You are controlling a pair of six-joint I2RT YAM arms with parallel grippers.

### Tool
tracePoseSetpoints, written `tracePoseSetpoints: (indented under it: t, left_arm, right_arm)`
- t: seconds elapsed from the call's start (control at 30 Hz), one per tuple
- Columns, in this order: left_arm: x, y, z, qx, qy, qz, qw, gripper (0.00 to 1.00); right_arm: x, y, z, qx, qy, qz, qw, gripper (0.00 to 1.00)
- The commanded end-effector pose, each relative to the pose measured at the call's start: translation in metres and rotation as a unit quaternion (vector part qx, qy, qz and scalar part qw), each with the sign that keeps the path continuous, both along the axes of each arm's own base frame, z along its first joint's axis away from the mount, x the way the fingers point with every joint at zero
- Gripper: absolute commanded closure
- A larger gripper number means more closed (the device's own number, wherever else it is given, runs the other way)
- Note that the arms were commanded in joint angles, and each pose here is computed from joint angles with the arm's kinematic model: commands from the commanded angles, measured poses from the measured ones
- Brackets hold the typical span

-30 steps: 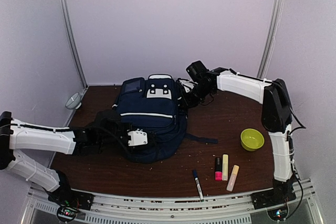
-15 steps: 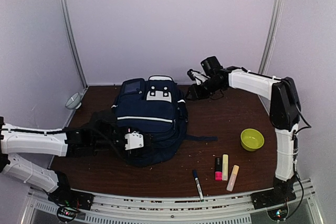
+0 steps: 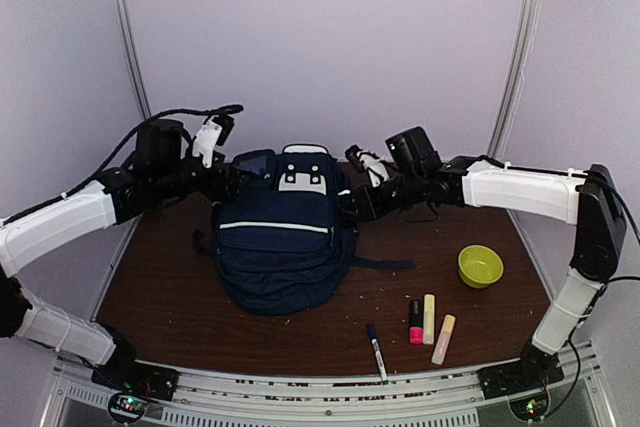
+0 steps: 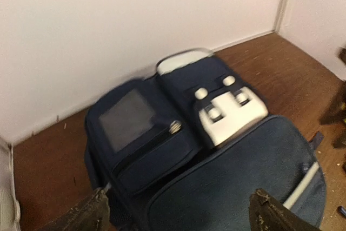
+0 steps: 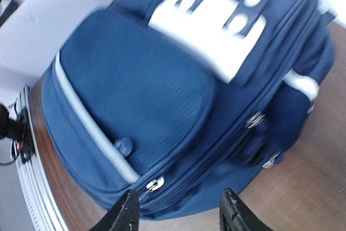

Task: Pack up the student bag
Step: Grab the upper front pocket of the student bag.

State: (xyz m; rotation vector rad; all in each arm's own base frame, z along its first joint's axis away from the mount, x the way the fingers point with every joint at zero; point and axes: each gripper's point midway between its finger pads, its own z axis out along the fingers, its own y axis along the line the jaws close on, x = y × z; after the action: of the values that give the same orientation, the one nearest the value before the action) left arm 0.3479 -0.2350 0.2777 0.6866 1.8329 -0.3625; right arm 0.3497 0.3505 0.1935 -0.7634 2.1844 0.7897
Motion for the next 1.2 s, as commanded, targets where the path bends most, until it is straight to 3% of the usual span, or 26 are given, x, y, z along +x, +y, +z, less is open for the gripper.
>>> tracePoseSetpoints:
  t: [0.0,0.1,0.2,0.6,0.97,1.17]
  left_arm:
    - [0.014,0.046,-0.072,-0.042,0.160,0.120,0.979,0.07]
    - [0.017,0.047,-0.083,-0.063,0.166,0.123,0.976,0.07]
    - [0.017,0.042,-0.093,-0.068,0.179,0.116,0.974,0.08]
    - [0.018,0.041,-0.114,-0.063,0.201,0.120,0.970,0.10]
    - [0.018,0.040,-0.120,-0.059,0.204,0.117,0.970,0.10]
    - [0.016,0.039,-0.121,-0.060,0.203,0.112,0.971,0.10]
  right_arm:
    - [-0.024,0.004,-0.015,-0.048,-0.020,0.001,0.999,0.45]
    - [-0.034,0.006,-0.027,-0.061,-0.008,0.002,0.998,0.47]
    - [-0.042,0.015,-0.033,-0.046,0.009,0.012,0.999,0.61]
    - [-0.040,0.038,-0.048,-0.035,0.033,0.019,0.999,0.60]
    - [-0.019,0.032,-0.064,-0.076,0.026,-0.029,0.996,0.72]
    - [-0.012,0.040,-0.060,-0.075,0.021,-0.027,0.997,0.69]
